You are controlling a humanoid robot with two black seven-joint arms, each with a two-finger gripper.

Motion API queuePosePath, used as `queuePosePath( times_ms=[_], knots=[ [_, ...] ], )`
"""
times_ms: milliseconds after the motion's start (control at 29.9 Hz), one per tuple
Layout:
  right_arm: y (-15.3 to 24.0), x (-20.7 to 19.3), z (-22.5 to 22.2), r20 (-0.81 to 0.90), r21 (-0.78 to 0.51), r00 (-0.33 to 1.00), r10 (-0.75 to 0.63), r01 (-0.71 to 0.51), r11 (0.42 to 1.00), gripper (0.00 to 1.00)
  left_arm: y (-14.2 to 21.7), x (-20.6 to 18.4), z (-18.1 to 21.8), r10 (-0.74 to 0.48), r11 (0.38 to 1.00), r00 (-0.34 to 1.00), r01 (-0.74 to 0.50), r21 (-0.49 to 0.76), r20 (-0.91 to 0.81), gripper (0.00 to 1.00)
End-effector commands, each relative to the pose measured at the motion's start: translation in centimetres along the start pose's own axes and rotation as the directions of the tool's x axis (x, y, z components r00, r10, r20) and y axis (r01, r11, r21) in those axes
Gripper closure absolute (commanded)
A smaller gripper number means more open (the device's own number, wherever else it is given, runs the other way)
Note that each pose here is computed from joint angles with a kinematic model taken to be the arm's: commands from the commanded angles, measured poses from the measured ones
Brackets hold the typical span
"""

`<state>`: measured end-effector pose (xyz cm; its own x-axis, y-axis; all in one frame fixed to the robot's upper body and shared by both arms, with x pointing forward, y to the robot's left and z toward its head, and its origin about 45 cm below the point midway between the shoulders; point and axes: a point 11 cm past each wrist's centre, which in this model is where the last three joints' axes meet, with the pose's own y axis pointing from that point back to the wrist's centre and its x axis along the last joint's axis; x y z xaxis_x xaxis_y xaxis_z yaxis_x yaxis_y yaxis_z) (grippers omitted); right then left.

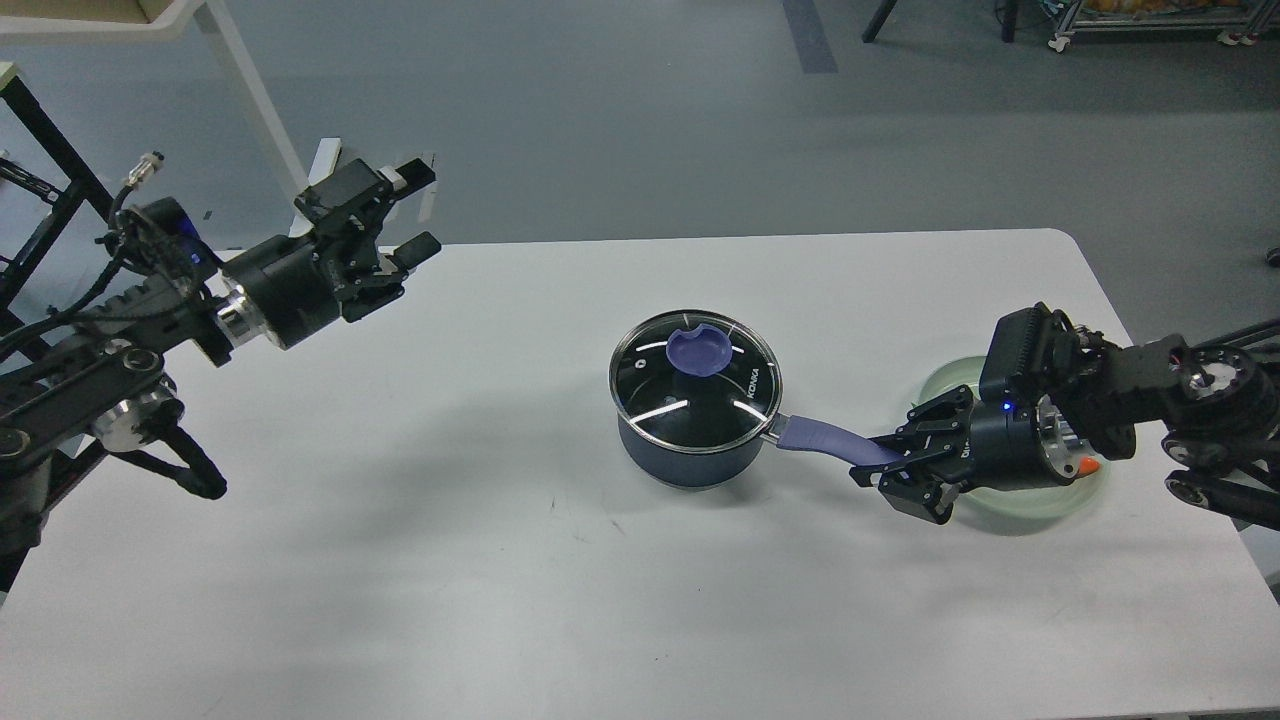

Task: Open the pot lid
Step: 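Reach the left gripper over the pot toward the blue lid knob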

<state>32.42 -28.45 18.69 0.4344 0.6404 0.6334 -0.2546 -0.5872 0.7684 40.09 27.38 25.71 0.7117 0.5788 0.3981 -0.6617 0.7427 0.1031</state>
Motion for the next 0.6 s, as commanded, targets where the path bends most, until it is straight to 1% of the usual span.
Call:
queuePosePath(
  times_ms=[0, 67, 167, 301, 402, 569],
  knots=[
    [0.0, 0.0, 0.0, 0.0, 0.0, 1.0, 0.001, -0.001, 1.0, 0.78, -2.2, -1.5, 2.5, -0.157, 0.987, 0.911, 0.151, 0.046, 0.38, 0.01],
    [0.0, 0.0, 0.0, 0.0, 0.0, 1.0, 0.001, -0.001, 1.0, 0.77, -3.5, -2.3, 3.5, -0.206, 0.977, 0.794, 0.197, 0.078, 0.573, 0.01],
    [0.0, 0.0, 0.0, 0.002, 0.001, 1.0, 0.0, 0.0, 1.0, 0.77, -6.3, -4.6, 4.9, -0.27, 0.952, 0.621, 0.288, 0.106, 0.736, 0.01],
    [0.0, 0.0, -0.1, 0.002, 0.002, 1.0, 0.002, -0.002, 1.0, 0.77, -8.5, -6.9, 5.6, -0.304, 0.92, 0.461, 0.368, 0.133, 0.834, 0.01],
    [0.0, 0.1, 0.0, 0.002, 0.001, 1.0, 0.004, -0.004, 1.0, 0.77, -10.6, -9.3, 5.8, -0.318, 0.89, 0.361, 0.432, 0.145, 0.877, 0.01],
    [0.0, 0.2, 0.0, 0.001, 0.001, 1.0, 0.004, -0.004, 1.0, 0.77, -13.3, -10.9, 4.6, -0.345, 0.871, 0.274, 0.45, 0.198, 0.898, 0.01]
  ],
)
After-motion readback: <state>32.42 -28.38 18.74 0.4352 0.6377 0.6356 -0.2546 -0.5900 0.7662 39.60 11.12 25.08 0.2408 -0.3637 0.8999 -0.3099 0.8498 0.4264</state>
